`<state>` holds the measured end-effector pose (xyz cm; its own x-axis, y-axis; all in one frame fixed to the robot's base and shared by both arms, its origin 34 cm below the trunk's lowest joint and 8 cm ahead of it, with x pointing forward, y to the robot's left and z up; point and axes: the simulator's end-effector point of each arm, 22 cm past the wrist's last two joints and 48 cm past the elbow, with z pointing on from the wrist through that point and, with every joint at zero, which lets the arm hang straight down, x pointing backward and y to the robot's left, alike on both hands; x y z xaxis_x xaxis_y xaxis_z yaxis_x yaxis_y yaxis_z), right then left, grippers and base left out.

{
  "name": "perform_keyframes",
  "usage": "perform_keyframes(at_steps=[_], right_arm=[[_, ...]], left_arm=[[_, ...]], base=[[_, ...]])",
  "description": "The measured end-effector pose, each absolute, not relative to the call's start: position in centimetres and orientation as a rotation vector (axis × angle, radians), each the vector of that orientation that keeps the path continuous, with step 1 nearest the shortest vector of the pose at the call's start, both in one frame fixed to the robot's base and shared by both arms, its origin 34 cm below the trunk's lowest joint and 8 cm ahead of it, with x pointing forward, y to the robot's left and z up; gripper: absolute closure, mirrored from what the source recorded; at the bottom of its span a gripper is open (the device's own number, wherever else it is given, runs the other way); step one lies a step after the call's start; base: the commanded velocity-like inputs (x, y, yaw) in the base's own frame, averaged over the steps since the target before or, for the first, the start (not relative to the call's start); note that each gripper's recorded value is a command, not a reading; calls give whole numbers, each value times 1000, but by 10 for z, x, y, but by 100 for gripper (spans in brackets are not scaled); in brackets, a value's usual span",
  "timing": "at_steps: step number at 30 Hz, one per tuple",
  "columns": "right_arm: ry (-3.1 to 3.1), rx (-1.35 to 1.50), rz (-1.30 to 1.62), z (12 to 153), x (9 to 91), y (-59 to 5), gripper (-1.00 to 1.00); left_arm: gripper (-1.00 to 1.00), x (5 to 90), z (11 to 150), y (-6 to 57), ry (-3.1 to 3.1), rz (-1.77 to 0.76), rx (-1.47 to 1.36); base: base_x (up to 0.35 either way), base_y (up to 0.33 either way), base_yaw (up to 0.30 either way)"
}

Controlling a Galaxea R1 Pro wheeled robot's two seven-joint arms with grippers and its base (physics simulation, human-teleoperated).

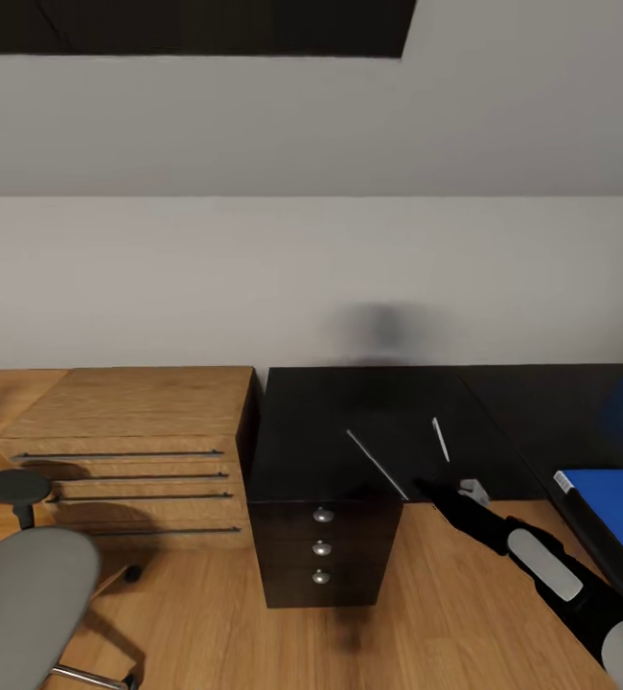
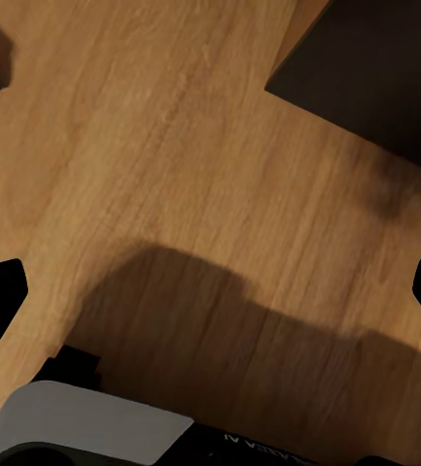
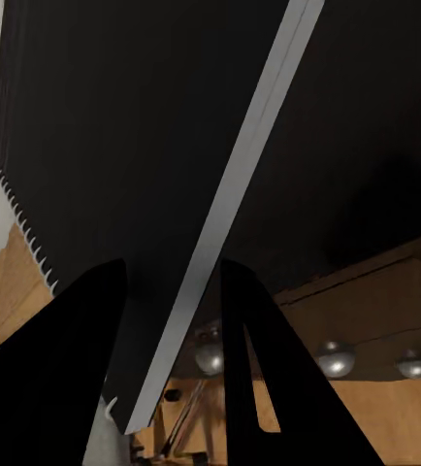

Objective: In the bedroom, organize the workspace by keeping the computer under the desk, ensuring the monitor is on the desk, placing the keyboard on the desk next to the monitor, placing the mouse on the desk next to the keyboard, moving the folder from the swivel chair onto the desk next to the mouse, stacking the notebook on top of the folder with the pen on top of the notebook, and positioning the swivel chair next to the desk.

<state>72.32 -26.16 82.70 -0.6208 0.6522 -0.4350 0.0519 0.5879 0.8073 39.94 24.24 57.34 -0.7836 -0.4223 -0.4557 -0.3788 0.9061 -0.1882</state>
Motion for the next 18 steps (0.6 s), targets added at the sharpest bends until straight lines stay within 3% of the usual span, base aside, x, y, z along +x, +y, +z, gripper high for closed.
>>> perform_keyframes(at_steps=[11,18], right_arm=[[1997,619,1084,844,725,-281,100],[1978,613,1127,850,724,-277,100]], left_arm=[[-100,399,573,242,2567,-119,-578],[-100,399,573,242,2567,-119,-577]], base=[[0,0,-2],[0,0,-179]])
